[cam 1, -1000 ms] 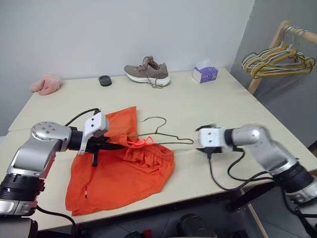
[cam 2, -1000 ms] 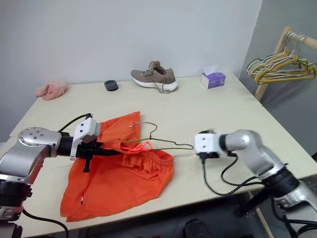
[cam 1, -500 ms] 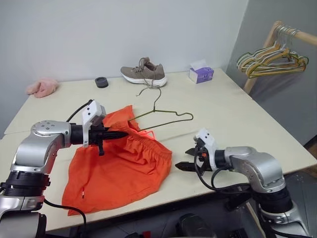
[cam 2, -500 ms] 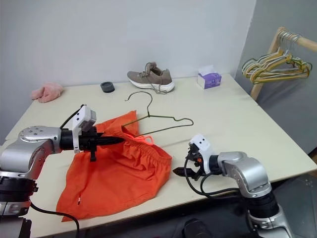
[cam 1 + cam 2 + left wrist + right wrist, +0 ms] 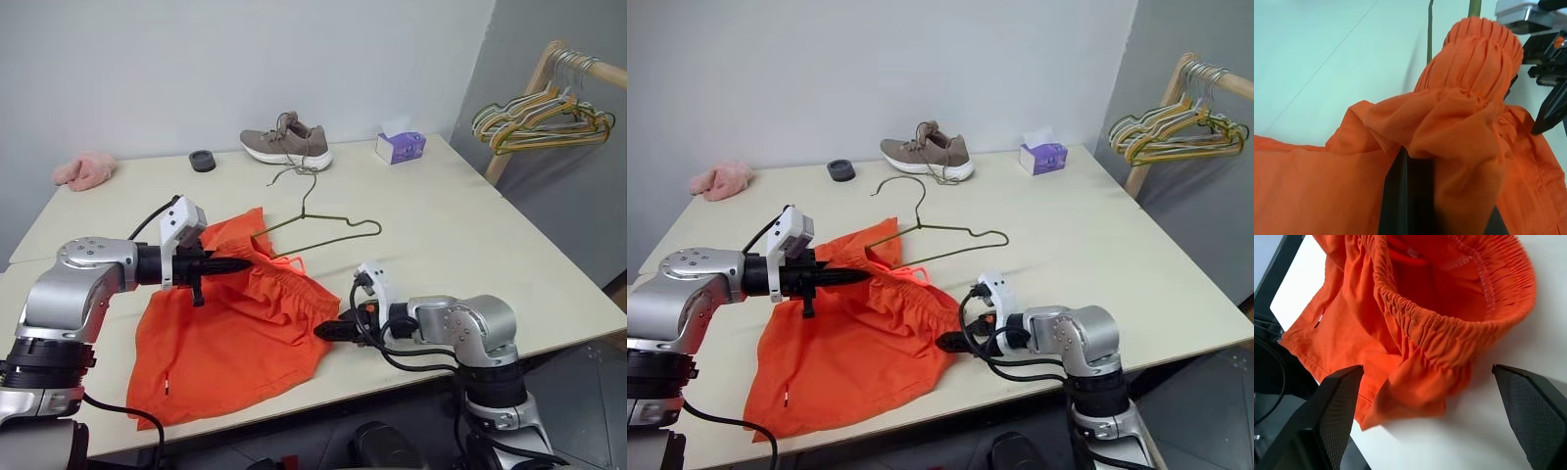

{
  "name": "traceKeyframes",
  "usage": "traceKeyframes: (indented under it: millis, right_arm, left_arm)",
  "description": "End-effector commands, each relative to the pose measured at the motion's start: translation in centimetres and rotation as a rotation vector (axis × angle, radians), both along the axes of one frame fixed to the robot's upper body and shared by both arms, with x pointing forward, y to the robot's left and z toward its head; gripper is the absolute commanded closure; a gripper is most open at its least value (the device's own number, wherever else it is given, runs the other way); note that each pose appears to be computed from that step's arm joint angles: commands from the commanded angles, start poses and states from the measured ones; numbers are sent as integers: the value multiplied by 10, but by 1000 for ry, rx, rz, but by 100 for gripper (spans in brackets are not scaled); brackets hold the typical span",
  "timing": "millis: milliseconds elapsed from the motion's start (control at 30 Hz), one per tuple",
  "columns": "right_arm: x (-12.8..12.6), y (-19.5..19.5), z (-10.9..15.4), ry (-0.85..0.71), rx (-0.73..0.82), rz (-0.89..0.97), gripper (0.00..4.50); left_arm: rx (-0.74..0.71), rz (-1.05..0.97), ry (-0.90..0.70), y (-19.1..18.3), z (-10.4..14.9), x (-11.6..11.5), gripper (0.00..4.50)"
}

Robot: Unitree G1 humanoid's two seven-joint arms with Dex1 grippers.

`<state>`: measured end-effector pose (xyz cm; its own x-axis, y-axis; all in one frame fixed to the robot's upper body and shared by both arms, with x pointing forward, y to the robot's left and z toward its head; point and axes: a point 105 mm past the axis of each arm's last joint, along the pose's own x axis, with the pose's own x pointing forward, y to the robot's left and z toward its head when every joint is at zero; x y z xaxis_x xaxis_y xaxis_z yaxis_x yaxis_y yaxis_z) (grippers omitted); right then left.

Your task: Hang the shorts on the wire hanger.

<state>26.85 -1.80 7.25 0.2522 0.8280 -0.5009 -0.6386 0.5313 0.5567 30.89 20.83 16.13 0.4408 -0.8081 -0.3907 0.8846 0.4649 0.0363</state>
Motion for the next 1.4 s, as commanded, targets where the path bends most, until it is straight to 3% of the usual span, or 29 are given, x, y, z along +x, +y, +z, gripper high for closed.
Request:
traceKeyframes:
  millis: [33, 400, 567, 800, 1033, 1400]
  right_arm:
    - [8, 7, 7, -84, -9, -7, 59]
    - [57, -30, 8, -464, -195, -232, 446]
    - [77, -62, 13, -635, -307, -314, 446]
    - [95, -104, 21, -692, -381, -409, 446]
    - [98, -125, 32, -757, -428, -432, 446]
    - [97, -128, 45, -828, -449, -426, 446]
  left_arm:
    - [-12, 0, -72, 0, 17, -1, 450]
    - [-159, 83, -65, 3, 27, -8, 450]
    - [-237, 49, 13, -1, 32, -28, 450]
    - [-213, -34, 148, 0, 29, -58, 450]
    - [-92, 37, 135, 24, 19, -53, 450]
    - [-51, -29, 203, 19, 6, -65, 450]
